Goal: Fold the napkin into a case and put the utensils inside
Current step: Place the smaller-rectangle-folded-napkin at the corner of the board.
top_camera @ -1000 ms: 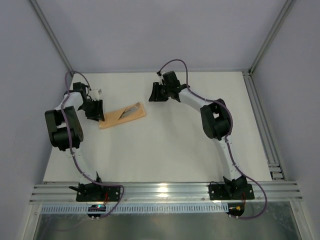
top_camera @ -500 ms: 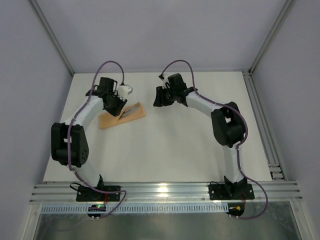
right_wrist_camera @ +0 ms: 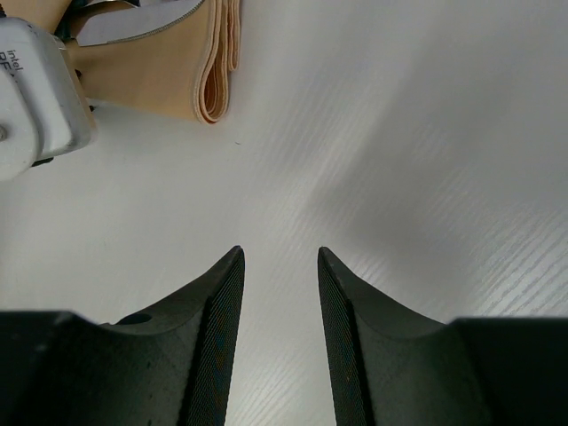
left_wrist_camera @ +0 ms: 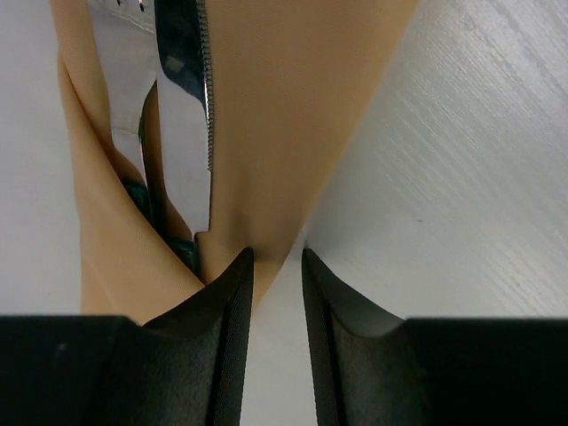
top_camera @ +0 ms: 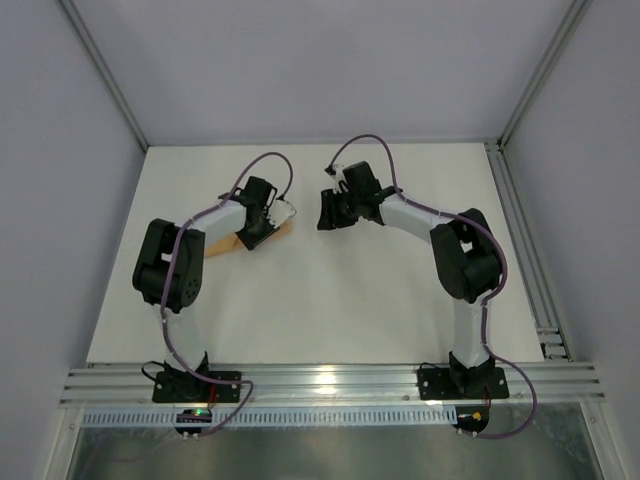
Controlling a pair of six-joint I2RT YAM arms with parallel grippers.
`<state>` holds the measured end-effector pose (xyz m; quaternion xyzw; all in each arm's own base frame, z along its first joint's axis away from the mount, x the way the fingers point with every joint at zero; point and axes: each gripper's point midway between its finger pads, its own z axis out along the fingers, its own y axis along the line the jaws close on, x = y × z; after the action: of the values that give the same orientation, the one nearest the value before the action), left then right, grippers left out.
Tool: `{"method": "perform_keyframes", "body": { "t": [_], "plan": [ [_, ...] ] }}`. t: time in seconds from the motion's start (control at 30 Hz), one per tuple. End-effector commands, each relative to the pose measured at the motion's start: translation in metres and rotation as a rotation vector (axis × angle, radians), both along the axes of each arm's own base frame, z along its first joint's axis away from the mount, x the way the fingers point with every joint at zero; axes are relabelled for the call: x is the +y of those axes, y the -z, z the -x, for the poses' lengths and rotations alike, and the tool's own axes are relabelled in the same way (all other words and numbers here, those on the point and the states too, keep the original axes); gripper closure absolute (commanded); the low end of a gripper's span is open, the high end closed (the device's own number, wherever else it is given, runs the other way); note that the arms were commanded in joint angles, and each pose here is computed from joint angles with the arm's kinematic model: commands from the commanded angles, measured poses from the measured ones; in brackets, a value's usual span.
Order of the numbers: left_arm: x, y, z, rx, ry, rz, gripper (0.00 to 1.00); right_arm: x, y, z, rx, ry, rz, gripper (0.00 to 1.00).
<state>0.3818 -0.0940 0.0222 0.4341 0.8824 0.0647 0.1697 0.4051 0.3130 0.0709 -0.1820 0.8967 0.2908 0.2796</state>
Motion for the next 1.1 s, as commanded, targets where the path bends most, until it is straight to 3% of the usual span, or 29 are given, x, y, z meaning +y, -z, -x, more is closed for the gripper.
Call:
{"method": "perform_keyframes", "body": {
  "t": [0.0, 0.17, 0.33, 0.6, 1.07],
  "plan": [
    [-0.005, 0.001, -0.006, -0.006, 0.017, 0.005, 0.7, -0.004, -0.036, -0.012, -0.103, 0.018, -0.032, 0.57],
    [0.004, 0.006, -0.016, -0.036, -0.004, -0.056, 0.71, -0.005, -0.038, -0.016, -0.104, 0.023, -0.041, 0.57],
    [0.01, 0.012, -0.035, -0.089, -0.035, -0.1, 0.81, -0.006, -0.04, -0.018, -0.114, 0.026, -0.035, 0.57],
    [0.021, 0.011, -0.075, -0.141, -0.122, -0.064, 0.94, -0.017, -0.044, -0.014, -0.137, 0.029, 0.001, 0.57],
    [0.15, 0.015, -0.157, -0.206, -0.327, -0.156, 0.99, -0.043, -0.042, -0.012, -0.142, 0.062, 0.05, 0.57]
  ]
}}
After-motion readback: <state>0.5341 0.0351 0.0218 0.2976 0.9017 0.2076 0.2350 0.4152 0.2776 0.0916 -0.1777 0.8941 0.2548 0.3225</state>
